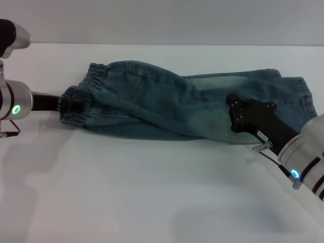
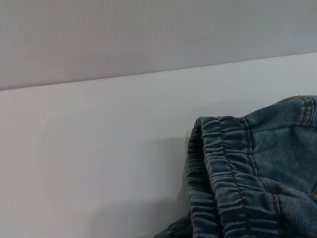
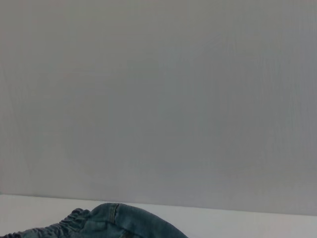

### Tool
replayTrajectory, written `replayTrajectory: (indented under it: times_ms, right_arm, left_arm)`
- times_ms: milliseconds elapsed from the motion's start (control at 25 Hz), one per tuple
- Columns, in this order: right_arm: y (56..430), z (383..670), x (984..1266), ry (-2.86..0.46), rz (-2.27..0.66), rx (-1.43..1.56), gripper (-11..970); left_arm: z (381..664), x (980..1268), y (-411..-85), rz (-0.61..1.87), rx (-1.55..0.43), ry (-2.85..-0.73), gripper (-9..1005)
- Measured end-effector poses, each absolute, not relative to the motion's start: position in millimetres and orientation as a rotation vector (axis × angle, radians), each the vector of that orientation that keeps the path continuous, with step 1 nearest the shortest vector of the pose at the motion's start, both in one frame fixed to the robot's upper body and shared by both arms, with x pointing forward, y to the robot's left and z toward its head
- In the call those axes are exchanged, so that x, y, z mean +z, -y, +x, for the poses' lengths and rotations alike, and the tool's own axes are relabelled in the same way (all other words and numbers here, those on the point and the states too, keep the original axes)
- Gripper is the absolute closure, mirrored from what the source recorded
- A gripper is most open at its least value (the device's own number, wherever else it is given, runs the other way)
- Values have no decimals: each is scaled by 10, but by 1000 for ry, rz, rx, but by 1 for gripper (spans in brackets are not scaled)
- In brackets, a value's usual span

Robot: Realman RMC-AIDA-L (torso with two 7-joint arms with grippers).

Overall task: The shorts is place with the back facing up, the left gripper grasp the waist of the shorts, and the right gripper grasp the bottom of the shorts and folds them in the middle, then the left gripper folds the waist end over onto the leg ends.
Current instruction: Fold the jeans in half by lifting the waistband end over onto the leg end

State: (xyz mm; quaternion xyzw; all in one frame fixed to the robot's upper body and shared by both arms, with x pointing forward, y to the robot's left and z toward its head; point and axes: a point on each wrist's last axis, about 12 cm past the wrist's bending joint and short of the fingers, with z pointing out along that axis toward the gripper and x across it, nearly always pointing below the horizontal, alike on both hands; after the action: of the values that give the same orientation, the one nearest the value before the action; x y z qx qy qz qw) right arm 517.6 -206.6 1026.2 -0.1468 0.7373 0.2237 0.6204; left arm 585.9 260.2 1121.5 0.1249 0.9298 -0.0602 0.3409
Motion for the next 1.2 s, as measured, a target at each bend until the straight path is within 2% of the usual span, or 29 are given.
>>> replayTrajectory:
  times_ms: [1200]
  right_arm:
    - [2039, 5176, 10264, -1695, -346, 524, 959]
  left_arm:
    - [5918, 11105, -2596, 326, -149, -2456, 307]
